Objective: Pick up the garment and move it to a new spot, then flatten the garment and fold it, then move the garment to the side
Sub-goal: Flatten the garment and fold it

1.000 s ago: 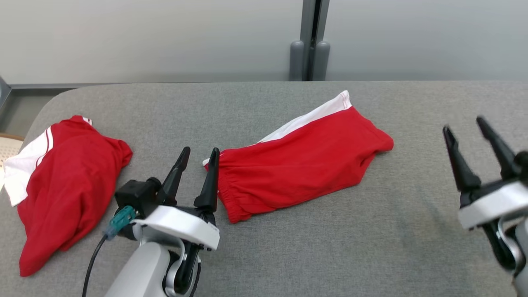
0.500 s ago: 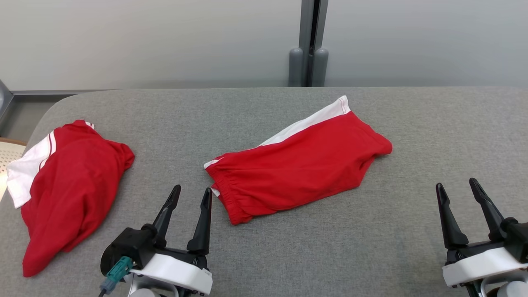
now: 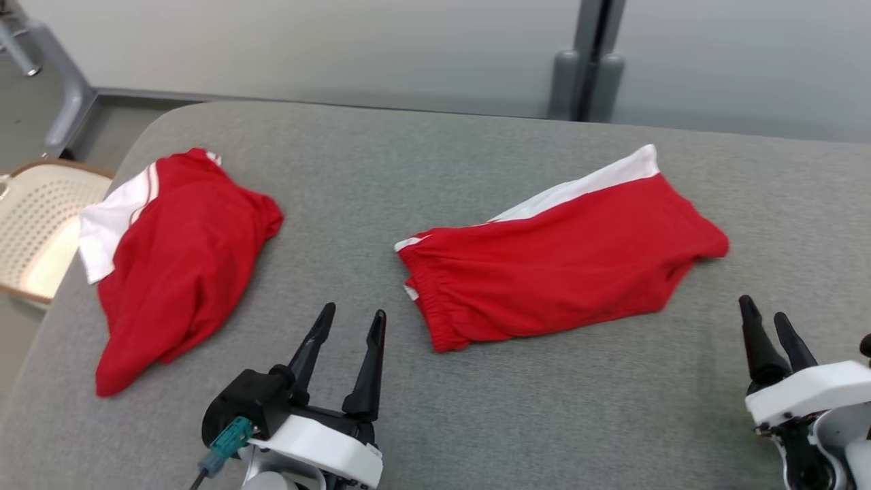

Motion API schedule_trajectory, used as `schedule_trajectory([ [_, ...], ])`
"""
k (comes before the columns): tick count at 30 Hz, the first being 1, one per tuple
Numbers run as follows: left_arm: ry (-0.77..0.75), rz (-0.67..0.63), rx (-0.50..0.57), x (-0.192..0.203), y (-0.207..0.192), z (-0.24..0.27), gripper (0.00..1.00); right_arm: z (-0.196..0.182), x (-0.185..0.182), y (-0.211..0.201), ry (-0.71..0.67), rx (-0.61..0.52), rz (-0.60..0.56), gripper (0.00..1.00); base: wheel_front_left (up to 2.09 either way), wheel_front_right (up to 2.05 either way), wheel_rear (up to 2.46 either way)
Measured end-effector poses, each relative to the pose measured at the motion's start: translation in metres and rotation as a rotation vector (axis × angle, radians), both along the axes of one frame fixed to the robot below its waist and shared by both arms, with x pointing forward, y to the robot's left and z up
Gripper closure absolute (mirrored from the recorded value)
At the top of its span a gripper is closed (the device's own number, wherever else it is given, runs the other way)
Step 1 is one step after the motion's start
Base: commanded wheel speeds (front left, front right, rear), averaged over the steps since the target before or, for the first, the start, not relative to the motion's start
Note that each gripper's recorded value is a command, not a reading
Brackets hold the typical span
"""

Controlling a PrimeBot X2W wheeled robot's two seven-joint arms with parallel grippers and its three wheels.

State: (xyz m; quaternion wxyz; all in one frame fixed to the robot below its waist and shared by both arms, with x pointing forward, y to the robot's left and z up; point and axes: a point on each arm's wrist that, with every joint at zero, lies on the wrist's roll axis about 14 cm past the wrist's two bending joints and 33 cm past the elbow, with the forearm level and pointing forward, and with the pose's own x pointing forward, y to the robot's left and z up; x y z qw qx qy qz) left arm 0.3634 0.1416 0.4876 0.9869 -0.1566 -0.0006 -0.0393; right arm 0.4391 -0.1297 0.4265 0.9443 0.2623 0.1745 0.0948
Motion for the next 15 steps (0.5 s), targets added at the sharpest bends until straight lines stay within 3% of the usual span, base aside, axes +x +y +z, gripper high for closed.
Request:
schedule_trajectory([
  [7,-0.022,0.067,-0.065,-0.005,0.018,0.01,0.0,-0.022,0.028,0.024,0.173,0.17,0.033,0.0,0.0,0.0,0.0],
  [15,-0.198,0.121,-0.078,-0.007,0.043,0.067,0.0,-0.042,0.062,0.044,0.293,0.231,0.069,0.0,0.0,0.0,0.0],
])
